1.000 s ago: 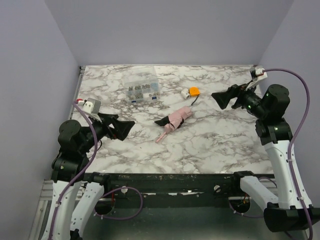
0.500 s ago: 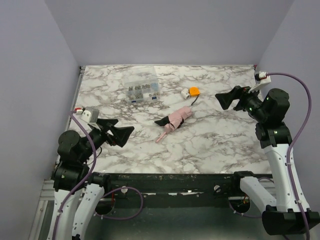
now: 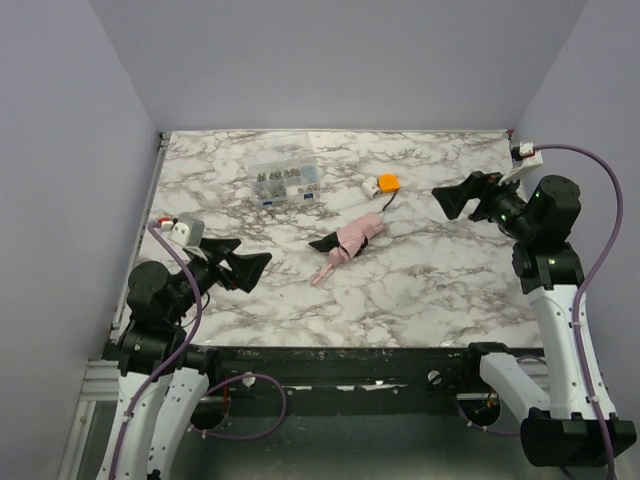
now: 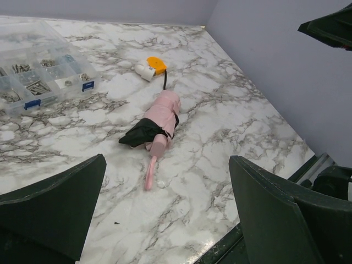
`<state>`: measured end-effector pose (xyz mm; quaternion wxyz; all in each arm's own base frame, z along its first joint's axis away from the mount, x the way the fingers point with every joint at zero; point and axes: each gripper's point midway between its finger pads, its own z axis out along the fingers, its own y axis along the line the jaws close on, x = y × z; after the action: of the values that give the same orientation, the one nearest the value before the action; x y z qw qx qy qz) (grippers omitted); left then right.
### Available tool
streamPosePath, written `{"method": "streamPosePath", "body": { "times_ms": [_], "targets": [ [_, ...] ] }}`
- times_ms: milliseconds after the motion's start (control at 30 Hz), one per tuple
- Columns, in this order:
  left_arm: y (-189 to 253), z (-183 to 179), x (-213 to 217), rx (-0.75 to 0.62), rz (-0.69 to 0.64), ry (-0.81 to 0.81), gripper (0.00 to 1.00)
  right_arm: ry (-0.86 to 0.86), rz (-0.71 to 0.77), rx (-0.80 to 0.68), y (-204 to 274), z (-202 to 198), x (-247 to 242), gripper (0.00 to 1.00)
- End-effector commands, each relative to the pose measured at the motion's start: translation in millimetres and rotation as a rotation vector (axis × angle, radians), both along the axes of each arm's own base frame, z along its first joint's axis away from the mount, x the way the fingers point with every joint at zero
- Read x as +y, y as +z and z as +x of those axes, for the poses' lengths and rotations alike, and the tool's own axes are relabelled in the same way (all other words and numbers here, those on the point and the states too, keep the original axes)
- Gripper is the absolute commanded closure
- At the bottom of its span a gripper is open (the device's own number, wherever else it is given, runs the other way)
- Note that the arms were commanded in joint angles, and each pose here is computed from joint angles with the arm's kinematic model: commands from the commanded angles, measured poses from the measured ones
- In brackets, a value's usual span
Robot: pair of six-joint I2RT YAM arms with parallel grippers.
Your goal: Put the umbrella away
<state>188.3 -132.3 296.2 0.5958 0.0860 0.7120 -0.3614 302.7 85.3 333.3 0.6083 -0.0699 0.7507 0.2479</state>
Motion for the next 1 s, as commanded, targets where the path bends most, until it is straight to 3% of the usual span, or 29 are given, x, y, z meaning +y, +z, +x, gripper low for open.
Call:
{"method": "streamPosePath", "body": {
  "times_ms": [0, 400, 967],
  "targets": [
    [-3, -1, 3, -0.046, 0.018, 0.013, 0.01, 0.04, 0.004, 0.024, -6, -2, 4, 0.0],
    [-25, 8, 13, -0.086, 0.09, 0.066, 0.01, 0.094, -0.013, 0.02, -13, -7, 8, 0.0],
    [-21, 6, 14, -0.118, 0.1, 0.065, 0.02, 0.089, 0.0, 0.024, -19, -4, 1, 0.0]
  ]
}}
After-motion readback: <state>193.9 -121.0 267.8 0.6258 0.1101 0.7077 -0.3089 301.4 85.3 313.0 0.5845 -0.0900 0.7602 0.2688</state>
